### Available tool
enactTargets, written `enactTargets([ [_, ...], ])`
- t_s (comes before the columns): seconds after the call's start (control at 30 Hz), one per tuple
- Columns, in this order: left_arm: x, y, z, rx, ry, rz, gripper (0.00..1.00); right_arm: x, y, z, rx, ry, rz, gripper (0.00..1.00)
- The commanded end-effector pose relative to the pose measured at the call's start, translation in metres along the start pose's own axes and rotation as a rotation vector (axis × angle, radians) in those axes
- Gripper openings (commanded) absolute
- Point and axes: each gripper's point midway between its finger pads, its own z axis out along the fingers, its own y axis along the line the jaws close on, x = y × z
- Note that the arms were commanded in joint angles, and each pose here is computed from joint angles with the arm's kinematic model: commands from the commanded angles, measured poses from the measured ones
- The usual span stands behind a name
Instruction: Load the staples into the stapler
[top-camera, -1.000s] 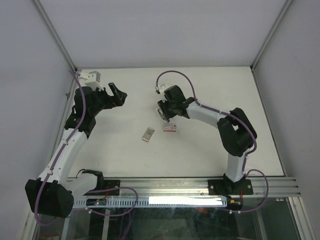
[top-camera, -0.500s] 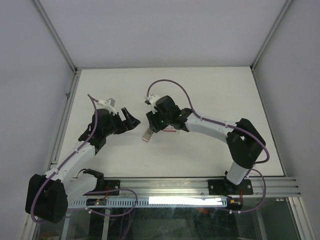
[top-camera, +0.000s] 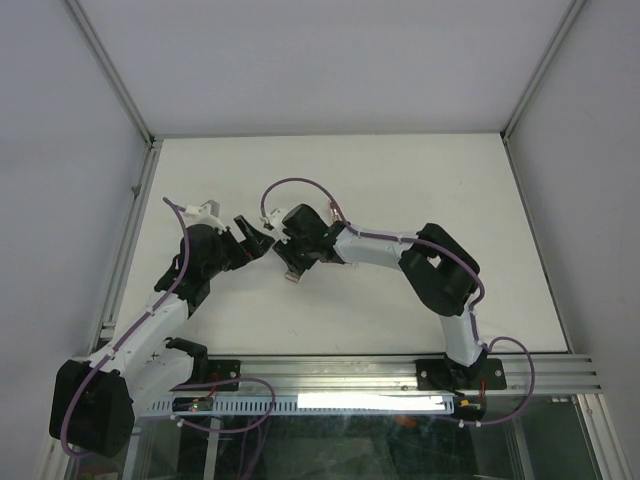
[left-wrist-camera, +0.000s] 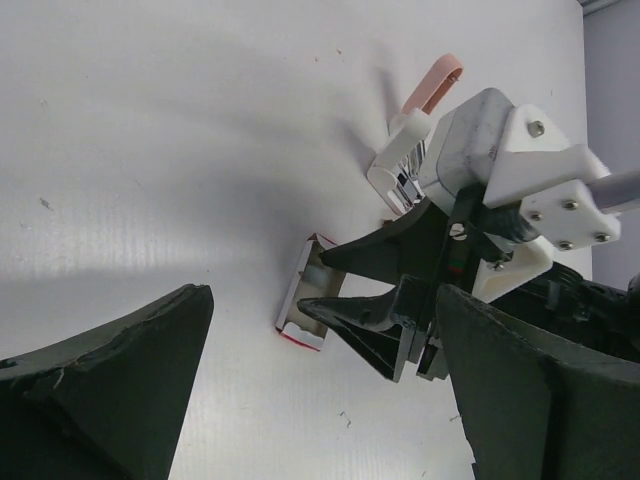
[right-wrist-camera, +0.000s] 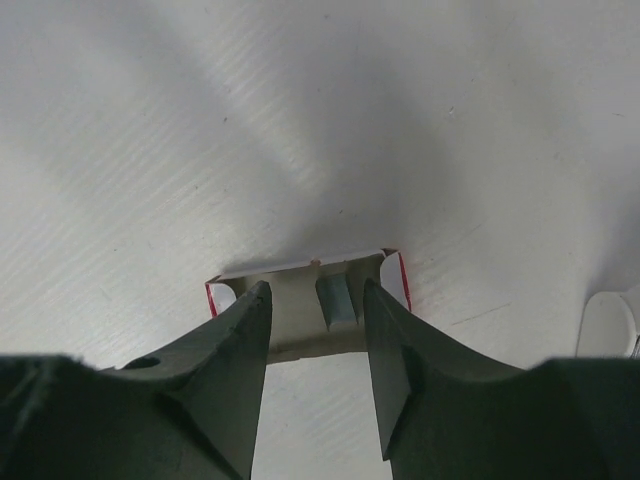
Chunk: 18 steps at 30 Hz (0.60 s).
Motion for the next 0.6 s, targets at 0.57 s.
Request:
enactTargets([
  [0.57,-0.028,-0.029,-0.014,0.142,-0.132,0.050,0.99,-0.041,-0.009,-0.012,0.040,-0.098,-0.034,0.22],
])
